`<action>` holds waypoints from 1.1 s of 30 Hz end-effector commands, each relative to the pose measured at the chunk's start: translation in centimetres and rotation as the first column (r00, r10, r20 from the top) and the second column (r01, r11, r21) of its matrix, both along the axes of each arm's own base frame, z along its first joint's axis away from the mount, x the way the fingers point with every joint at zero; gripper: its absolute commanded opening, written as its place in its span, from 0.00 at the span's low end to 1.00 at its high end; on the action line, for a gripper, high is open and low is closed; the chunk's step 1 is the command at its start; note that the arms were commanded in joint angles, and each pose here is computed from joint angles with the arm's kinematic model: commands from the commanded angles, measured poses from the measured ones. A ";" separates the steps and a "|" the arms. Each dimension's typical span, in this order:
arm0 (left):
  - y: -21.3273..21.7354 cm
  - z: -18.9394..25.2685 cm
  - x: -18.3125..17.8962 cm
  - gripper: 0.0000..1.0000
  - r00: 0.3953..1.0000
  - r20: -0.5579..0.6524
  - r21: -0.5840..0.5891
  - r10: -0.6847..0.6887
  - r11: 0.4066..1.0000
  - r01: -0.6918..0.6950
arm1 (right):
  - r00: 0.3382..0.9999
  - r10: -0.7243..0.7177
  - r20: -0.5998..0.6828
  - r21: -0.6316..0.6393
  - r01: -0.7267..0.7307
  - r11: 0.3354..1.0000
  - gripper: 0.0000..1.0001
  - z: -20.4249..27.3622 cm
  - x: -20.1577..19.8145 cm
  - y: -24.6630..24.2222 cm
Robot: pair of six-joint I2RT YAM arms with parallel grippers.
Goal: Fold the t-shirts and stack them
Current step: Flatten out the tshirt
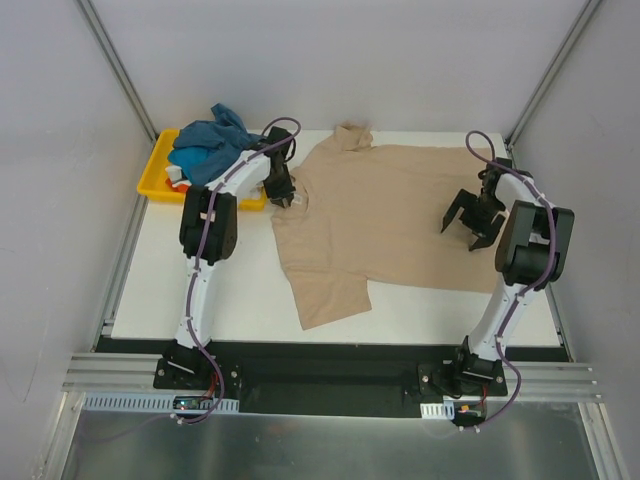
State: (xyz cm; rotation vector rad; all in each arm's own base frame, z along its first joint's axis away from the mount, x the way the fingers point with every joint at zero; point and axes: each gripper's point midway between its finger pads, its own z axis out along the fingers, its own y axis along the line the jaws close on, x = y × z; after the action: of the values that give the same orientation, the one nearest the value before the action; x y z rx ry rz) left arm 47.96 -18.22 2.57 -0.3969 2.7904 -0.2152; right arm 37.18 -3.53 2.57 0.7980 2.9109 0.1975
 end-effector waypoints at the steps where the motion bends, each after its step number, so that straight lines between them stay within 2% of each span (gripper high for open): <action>1: 0.8 3.7 -0.2 0.33 0.998 0.054 0.055 -0.040 0.998 0.037 | 0.994 0.012 0.113 -0.063 -0.005 0.998 0.97 5.0 -0.2 -0.6; 2: 0.4 6.4 -0.4 0.50 0.992 0.108 0.057 -0.061 0.997 0.055 | 0.990 -0.001 0.145 -0.076 0.012 0.997 0.97 6.2 -0.8 -0.7; 3: -0.7 7.2 -1.4 0.61 0.988 0.121 0.070 -0.093 0.994 0.085 | 0.987 -0.006 0.161 -0.085 0.020 0.996 0.97 6.9 -1.2 -0.7; 5: -1.5 11.2 -2.7 0.76 0.973 0.196 0.077 -0.123 0.991 0.110 | 0.978 -0.031 0.207 -0.122 0.057 0.991 0.97 8.3 -3.1 -1.0; 6: -2.5 11.3 -4.2 0.99 0.969 0.193 0.091 -0.153 0.986 0.137 | 0.973 -0.051 0.224 -0.128 0.081 0.988 0.96 8.7 -3.8 -1.0; 8: -2.4 14.5 -6.0 0.99 0.958 0.251 0.092 -0.141 0.988 0.122 | 0.955 -0.091 0.281 -0.204 0.152 0.967 0.97 10.3 -5.9 -2.3; 10: -2.7 14.0 -9.1 0.99 0.963 0.216 0.081 -0.161 0.986 0.146 | 0.956 -0.139 0.259 -0.247 0.205 0.947 0.97 9.4 -8.7 -2.9; 11: -2.6 15.8 -10.5 0.99 0.958 0.249 0.051 -0.144 0.989 0.135 | 0.941 -0.160 0.298 -0.253 0.240 0.937 0.97 10.4 -9.6 -3.3; 13: -2.8 14.3 -14.4 0.99 0.963 0.203 0.071 -0.175 0.984 0.163 | 0.940 -0.195 0.281 -0.251 0.268 0.930 0.97 9.2 -11.8 -3.3; 14: -2.8 15.7 -16.0 0.99 0.959 0.238 0.044 -0.153 0.988 0.147 | 0.925 -0.209 0.316 -0.246 0.293 0.924 0.97 9.7 -12.5 -3.4; 15: -2.6 13.7 -18.3 0.99 0.967 0.188 0.055 -0.170 0.985 0.162 | 0.927 -0.216 0.307 -0.246 0.296 0.923 0.97 8.9 -13.4 -3.3; 16: -3.6 14.5 -20.7 0.99 0.956 0.208 0.029 -0.206 0.978 0.205 | 0.921 -0.231 0.315 -0.243 0.313 0.918 0.97 8.8 -14.0 -3.5; 18: -3.7 11.7 -24.7 0.99 0.964 0.137 0.018 -0.227 0.974 0.227 | 0.899 -0.238 0.366 -0.241 0.339 0.909 0.97 9.4 -14.5 -3.7; 19: -4.7 11.8 -27.0 0.99 0.951 0.144 -0.011 -0.272 0.961 0.276 | 0.899 -0.249 0.360 -0.248 0.350 0.903 0.97 9.0 -15.2 -4.0; 22: -6.1 8.9 -31.6 0.99 0.947 0.087 -0.114 -0.310 0.941 0.319 | 0.884 -0.281 0.373 -0.248 0.387 0.888 0.97 8.8 -16.2 -4.5; 24: -6.7 6.5 -34.4 0.95 0.935 0.043 -0.143 -0.352 0.924 0.355 | 0.882 -0.294 0.369 -0.225 0.392 0.892 0.97 8.4 -16.3 -4.3; 28: -7.7 3.9 -35.6 0.80 0.924 0.001 -0.136 -0.383 0.915 0.380 | 0.885 -0.307 0.351 -0.196 0.390 0.900 0.97 7.5 -16.0 -4.2; 33: -8.6 2.1 -35.2 0.55 0.923 -0.003 -0.120 -0.386 0.916 0.383 | 0.892 -0.313 0.325 -0.203 0.389 0.898 0.97 6.7 -16.1 -4.4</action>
State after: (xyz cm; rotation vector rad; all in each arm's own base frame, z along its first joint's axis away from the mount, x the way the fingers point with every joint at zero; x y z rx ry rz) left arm 11.73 -24.64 4.99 0.1762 2.9078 -0.3909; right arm 20.69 -7.62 9.68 1.0955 2.4189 -0.1112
